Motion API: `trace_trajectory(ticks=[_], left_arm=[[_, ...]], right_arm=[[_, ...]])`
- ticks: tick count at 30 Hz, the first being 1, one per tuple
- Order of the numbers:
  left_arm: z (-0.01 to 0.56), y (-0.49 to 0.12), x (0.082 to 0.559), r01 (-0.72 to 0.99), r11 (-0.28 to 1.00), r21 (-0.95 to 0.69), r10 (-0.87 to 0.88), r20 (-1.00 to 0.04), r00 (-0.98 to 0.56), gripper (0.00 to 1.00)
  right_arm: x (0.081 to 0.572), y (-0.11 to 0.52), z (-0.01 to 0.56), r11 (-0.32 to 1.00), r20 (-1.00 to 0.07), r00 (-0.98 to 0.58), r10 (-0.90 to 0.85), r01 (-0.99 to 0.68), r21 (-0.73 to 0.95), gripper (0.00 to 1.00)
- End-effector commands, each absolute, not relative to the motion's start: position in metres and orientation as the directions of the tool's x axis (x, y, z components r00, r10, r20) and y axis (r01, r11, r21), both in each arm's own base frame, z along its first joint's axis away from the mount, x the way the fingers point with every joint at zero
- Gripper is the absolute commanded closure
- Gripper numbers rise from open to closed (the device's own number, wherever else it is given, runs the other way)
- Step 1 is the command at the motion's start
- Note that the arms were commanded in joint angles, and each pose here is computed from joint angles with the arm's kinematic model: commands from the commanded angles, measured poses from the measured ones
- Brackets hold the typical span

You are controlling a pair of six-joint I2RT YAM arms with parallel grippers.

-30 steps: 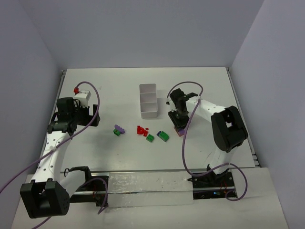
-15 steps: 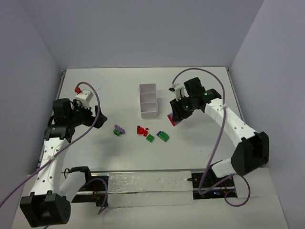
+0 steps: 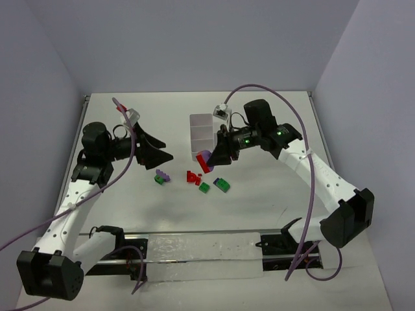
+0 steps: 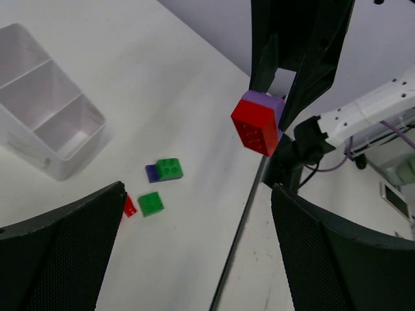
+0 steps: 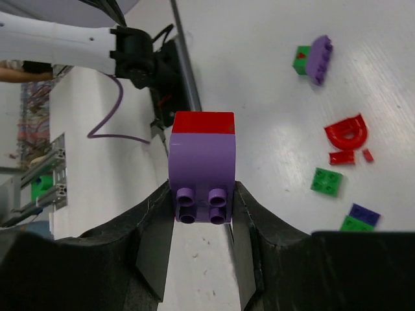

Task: Sort the legos into containers by color

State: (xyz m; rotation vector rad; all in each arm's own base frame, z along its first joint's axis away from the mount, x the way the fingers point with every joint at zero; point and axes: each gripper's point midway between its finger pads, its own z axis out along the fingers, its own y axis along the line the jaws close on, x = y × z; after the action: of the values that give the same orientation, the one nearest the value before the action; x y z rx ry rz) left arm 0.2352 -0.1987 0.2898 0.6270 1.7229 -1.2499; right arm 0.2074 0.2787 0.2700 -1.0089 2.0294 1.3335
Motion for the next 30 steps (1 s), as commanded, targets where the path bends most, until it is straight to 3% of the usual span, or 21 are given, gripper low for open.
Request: trace_trajectory(ticks=[1, 13, 30], left_arm=[[0.316, -0.216, 0.228, 0.848, 0.265, -0.459, -0.11, -0.888, -0.446, 0.01], [0.31, -0.252, 0.197, 0.872, 0.076, -0.483, 0.004, -0.875, -0.485, 0.01], [0.32, -0.267, 0.197, 0.851, -0.01, -0.526, -0.004, -0.851, -0.526, 0.07]], right_arm=[[0.19, 0.299, 0.313, 0.104, -0.811, -0.526, -0.257, -0.849, 0.518, 1.0], [0.189, 0.317, 0.311, 0.056, -0.786, -0.545, -0.291, -0.83, 0.555, 1.0], [0.177, 0.321, 0.314, -0.024, -0.798, -0.52, -0.303, -0.833, 0.552, 1.0]])
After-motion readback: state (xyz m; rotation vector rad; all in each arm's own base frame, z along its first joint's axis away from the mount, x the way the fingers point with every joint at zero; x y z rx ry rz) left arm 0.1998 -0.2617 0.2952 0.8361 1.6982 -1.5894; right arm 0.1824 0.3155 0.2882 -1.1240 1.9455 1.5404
